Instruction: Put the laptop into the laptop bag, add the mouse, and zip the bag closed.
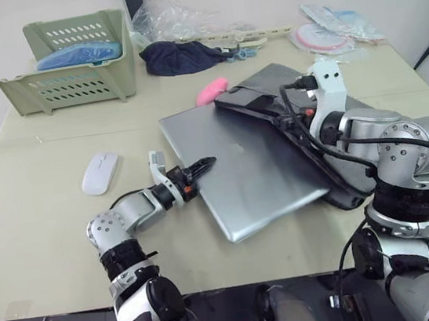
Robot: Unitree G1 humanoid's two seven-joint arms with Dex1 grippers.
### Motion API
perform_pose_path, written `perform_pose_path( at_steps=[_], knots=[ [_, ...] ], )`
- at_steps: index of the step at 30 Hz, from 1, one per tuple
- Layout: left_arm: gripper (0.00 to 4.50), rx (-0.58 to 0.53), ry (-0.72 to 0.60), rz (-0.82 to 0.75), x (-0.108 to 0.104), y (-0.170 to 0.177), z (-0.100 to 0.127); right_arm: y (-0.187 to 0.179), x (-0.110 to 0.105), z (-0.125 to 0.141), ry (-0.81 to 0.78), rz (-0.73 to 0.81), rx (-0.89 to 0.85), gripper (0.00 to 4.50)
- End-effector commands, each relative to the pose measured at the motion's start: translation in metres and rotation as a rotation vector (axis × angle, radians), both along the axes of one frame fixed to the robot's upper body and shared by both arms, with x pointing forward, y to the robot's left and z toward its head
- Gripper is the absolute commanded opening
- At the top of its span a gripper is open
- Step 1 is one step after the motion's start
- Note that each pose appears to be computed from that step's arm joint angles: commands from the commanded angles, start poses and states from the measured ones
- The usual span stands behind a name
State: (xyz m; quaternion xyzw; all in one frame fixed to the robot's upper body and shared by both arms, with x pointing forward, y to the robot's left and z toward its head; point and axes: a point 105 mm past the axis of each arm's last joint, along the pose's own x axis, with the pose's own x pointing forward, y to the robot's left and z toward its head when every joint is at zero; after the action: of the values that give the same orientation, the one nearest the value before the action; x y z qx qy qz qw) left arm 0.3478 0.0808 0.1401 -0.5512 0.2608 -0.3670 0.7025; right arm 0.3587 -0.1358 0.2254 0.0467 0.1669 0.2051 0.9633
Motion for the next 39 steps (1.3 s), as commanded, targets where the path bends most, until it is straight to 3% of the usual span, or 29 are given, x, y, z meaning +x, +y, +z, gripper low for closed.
perform_pose_path(
  at_steps=[1,9,26,39],
  knots=[
    [0.41,-0.095,-0.098,0.000,0.002,-0.001,0.029,-0.007,0.000,0.017,-0.050,-0.051,0.021,0.01],
    [0.41,-0.089,-0.086,0.019,0.003,0.000,0.026,-0.012,0.008,0.021,-0.005,-0.173,0.202,0.01],
    [0.41,-0.082,-0.087,0.014,0.007,-0.006,0.026,0.024,-0.004,0.009,0.027,-0.150,0.309,0.01],
    [0.41,-0.112,-0.124,-0.165,-0.005,-0.059,0.039,0.026,-0.003,0.005,0.054,-0.142,0.297,0.01]
  ],
)
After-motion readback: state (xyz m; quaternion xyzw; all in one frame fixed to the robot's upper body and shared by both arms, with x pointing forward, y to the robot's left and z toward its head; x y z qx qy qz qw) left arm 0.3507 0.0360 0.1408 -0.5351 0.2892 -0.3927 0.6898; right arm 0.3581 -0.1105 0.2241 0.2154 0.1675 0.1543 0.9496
